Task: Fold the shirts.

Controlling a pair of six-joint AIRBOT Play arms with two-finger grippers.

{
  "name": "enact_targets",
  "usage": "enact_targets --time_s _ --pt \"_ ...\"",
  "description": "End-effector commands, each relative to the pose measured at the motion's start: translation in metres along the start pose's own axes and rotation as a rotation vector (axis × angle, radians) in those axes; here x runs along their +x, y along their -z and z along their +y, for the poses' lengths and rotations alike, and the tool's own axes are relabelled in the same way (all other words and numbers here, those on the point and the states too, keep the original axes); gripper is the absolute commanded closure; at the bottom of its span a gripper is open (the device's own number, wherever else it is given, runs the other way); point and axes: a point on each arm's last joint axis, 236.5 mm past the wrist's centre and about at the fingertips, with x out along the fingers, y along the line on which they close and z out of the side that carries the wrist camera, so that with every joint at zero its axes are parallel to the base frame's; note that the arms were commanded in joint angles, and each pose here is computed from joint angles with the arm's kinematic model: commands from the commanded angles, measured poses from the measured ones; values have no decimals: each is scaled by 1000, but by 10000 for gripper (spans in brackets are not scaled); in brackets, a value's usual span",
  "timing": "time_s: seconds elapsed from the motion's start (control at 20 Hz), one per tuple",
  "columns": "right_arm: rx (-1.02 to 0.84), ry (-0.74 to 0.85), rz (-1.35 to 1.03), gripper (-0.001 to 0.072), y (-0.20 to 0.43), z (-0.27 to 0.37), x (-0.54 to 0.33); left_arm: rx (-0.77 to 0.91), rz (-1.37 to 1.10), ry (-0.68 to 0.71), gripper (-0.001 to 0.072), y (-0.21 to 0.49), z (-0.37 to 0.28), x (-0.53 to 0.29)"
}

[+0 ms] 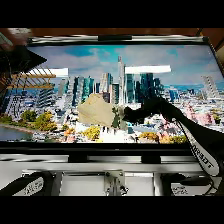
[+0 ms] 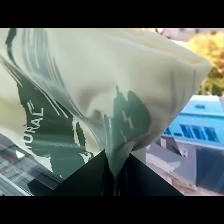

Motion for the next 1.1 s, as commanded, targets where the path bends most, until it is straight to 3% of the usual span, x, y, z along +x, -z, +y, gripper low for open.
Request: enact_targets --time_s 0.0,0.25,0.4,1.05 --pt "-185 -88 -70 654 -39 47 -46 1 -17 -5 678 -4 1 0" --pt "-329 -224 -411 655 -127 155 -197 1 -50 -9 678 -12 2 0" --pt "-347 -260 -528 655 -142 178 -262 1 -49 -9 678 -12 2 0" --pt "-247 -129 -840 654 -232 75 -358 0 -46 -8 678 -11 2 0"
